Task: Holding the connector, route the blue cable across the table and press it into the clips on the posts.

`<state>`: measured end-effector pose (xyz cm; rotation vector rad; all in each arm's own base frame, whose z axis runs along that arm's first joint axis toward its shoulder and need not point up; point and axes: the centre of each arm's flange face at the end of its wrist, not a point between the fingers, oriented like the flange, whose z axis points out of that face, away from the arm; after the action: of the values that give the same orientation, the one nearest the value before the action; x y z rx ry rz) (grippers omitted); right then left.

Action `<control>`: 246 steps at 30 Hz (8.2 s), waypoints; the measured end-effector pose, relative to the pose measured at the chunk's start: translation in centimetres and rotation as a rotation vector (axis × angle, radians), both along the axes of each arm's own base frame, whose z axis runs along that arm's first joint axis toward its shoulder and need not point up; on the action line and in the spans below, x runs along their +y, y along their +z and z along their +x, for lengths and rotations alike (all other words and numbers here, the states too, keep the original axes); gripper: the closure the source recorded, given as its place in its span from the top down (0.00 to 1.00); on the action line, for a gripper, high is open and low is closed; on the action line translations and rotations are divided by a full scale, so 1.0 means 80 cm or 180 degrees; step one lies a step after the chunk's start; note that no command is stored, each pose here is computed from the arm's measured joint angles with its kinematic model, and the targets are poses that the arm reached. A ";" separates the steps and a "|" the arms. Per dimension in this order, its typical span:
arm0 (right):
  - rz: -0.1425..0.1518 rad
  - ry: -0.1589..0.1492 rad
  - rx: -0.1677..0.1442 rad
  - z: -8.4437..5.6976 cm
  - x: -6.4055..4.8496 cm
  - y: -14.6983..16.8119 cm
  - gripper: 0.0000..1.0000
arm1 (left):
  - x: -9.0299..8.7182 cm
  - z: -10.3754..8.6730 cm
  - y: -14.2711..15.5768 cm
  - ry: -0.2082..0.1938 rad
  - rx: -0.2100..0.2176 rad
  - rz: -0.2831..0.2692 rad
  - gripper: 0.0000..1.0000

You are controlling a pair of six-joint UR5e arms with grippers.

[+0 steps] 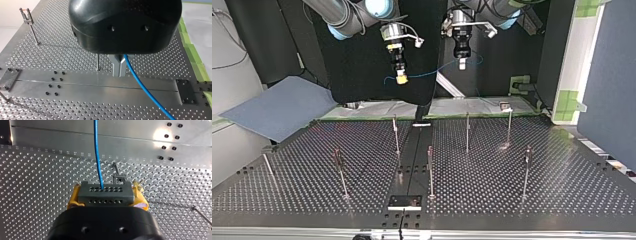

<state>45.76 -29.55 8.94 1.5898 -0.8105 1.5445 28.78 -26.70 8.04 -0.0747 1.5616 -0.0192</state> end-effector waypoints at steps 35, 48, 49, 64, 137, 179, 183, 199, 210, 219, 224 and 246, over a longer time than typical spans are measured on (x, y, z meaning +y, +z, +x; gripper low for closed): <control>0.0000 0.0000 0.0000 0.000 0.000 0.000 0.00 | 0.000 0.000 0.000 -0.0001 -0.0001 0.0000 0.00; 0.0000 -0.0005 0.0000 -0.001 -0.001 0.000 0.00 | 0.000 0.000 0.001 0.0000 -0.0008 0.0000 0.00; 0.0000 -0.0005 0.0000 -0.001 -0.001 0.000 0.00 | 0.000 0.000 0.001 0.0000 -0.0008 0.0000 0.00; 0.0004 -0.0007 0.0036 0.003 0.001 -0.003 0.00 | 0.010 -0.002 0.003 0.0067 0.0019 0.0055 0.00; 0.0259 0.1027 -0.0515 0.141 0.014 0.298 0.00 | 0.085 0.062 0.188 0.1094 -0.0189 -0.0036 0.00; -0.0005 0.1205 -0.0768 0.184 0.004 0.483 0.00 | 0.119 0.101 0.240 0.0677 -0.0039 -0.0447 0.00; -0.0037 0.1223 -0.0815 0.187 0.007 0.498 0.00 | 0.122 0.104 0.260 0.0598 -0.0237 -0.0612 0.00; -0.0005 0.1236 -0.0811 0.190 0.011 0.495 0.00 | 0.125 0.108 0.299 0.0214 -0.0580 -0.1105 0.00; 0.0134 0.1290 -0.0747 0.204 0.019 0.462 0.00 | 0.142 0.125 0.308 0.0069 -0.0734 -0.1370 0.00; 0.0299 0.1274 -0.0867 0.207 0.010 0.447 0.00 | 0.174 0.135 0.319 0.0091 -0.0737 -0.1577 0.00; 0.0387 0.1306 -0.0905 0.210 0.003 0.435 0.00 | 0.196 0.149 0.336 0.0136 -0.0859 -0.1706 0.00; 0.0680 0.1670 -0.1308 0.244 -0.050 0.412 0.00 | 0.243 0.208 0.360 0.0331 -0.0914 -0.1881 0.00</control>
<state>65.27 -33.59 41.89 1.7561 -0.8355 2.2777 45.44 -7.25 36.87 -0.5929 1.2209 -0.3935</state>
